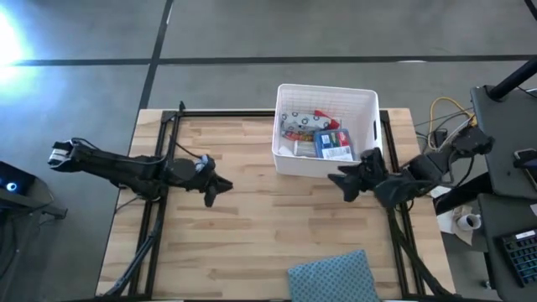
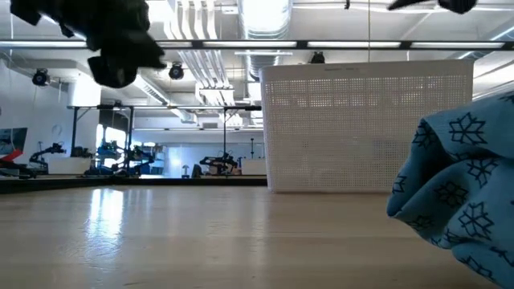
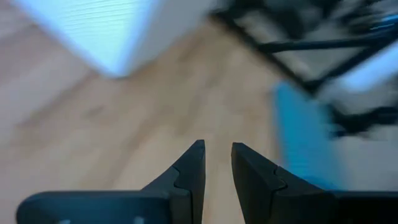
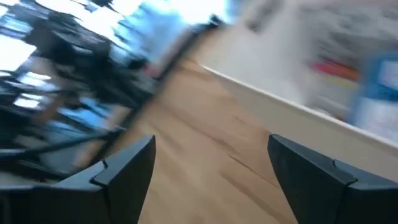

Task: Pick & place medical supplies in basket/bin
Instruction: Return to Home Position

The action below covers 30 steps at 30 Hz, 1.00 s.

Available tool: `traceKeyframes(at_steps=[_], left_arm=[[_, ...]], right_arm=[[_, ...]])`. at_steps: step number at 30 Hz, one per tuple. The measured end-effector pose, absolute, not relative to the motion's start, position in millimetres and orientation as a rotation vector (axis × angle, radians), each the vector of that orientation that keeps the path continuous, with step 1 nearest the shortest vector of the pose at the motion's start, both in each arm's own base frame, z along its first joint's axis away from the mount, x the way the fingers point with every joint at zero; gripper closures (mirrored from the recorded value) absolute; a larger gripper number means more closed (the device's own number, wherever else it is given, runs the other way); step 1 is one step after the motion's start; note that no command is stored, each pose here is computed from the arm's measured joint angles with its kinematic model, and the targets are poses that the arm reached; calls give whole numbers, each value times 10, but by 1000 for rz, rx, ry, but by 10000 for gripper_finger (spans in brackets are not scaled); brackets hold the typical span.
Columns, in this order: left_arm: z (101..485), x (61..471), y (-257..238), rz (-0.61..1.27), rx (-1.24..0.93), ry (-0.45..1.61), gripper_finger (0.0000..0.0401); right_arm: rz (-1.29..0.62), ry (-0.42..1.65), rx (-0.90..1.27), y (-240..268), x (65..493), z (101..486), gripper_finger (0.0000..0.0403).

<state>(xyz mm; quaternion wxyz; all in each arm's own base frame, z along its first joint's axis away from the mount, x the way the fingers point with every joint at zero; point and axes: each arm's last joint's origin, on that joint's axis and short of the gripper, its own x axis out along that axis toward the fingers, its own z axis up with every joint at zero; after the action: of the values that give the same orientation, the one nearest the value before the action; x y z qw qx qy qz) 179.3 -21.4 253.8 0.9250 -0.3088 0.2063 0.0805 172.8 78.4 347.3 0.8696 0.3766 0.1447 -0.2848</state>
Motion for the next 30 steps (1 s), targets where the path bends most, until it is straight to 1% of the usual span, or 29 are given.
traceKeyframes(at_steps=[2,5,7,9,11,12,13,15,18,19,21,24,26,30], left_arm=[[2547,1814,-224,45,-668,355,341],[2523,1835,-251,-179,-693,262,341],[2493,1827,-263,-267,-698,203,341],[2430,1807,-258,-267,-720,187,341],[2361,1787,-251,-240,-767,205,341],[2329,1778,-250,-233,-789,216,341],[2312,1774,-249,-230,-804,223,341],[2306,1760,-260,-242,-810,224,341],[2362,1746,-274,-268,-795,203,341],[2374,1741,-273,-271,-785,197,341],[2422,1748,-272,-276,-763,179,341],[2467,1759,-268,-273,-730,160,341],[2482,1770,-268,-273,-721,155,341],[2478,1767,-253,-264,-711,151,341]], right_arm=[[-468,205,746,884,1722,3448,101],[-235,77,558,1049,1723,3464,97],[-166,23,452,1060,1660,3446,94],[-172,16,442,989,1574,3367,92],[-169,-22,646,942,1521,3330,92],[-152,-36,692,934,1507,3327,92],[-114,-49,680,942,1505,3331,92],[41,-104,610,992,1523,3379,92],[268,-235,535,1032,1593,3395,92],[309,-274,523,1030,1625,3377,92],[317,-284,526,1006,1711,3291,94],[245,-219,568,905,1900,3102,98],[225,-200,553,810,1960,3037,99],[208,-257,499,582,1816,3111,97]])
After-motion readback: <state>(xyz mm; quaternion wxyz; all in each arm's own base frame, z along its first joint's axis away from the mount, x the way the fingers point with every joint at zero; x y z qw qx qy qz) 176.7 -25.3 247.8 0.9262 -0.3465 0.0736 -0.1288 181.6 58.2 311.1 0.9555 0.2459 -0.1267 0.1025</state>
